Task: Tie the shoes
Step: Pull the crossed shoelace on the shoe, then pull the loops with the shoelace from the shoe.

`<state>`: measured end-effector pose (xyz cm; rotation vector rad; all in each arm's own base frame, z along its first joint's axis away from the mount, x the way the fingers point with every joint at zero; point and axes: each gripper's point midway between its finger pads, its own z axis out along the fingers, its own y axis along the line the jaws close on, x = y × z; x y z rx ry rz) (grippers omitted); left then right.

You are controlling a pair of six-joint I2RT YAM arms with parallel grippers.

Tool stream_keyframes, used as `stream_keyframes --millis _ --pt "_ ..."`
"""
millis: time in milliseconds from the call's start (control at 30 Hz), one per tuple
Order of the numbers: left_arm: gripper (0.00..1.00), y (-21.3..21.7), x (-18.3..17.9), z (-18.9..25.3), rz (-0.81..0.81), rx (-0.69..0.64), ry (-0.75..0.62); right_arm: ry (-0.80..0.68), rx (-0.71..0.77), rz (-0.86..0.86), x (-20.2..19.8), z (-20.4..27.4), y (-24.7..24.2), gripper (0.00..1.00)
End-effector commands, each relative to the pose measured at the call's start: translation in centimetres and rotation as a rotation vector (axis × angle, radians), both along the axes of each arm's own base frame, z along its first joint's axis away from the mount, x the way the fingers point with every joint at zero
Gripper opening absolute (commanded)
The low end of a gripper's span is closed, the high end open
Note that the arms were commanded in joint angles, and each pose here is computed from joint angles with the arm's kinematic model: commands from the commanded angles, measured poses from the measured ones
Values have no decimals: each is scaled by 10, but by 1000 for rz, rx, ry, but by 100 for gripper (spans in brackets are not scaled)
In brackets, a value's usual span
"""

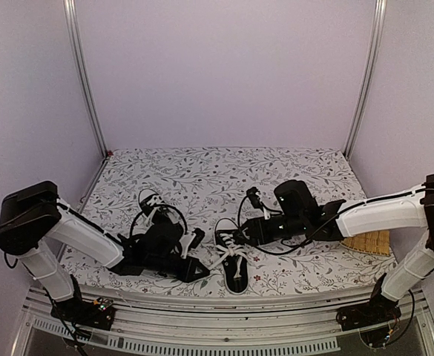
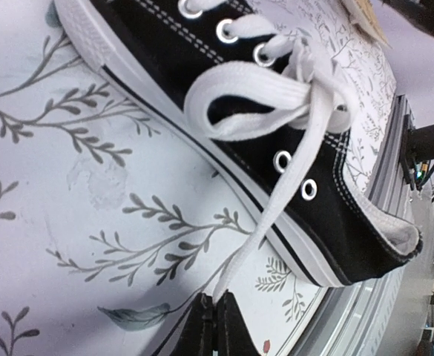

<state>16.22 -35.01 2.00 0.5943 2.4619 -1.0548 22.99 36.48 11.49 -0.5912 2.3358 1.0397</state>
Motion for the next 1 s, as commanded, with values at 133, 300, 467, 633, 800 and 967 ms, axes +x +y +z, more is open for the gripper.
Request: stream_keyframes --millis 133,300,467,633,800,967 --pt "0 9 -24 -5 -29 -6 43 82 77 -51 0 -9 -27 61" --pt "0 16 -32 -7 -28 1 57 138 125 -59 -2 -19 -33 62" --pt "0 21 -34 -5 -18 2 55 192 181 -72 -2 -25 -35 63" --pt "51 22 -20 10 13 19 -10 213 197 -63 1 -27 -28 63" --pt "74 16 4 36 69 -40 -52 235 185 -56 5 -36 -22 60" --pt "76 -7 31 52 99 -86 -51 262 193 -36 4 -44 -17 52"
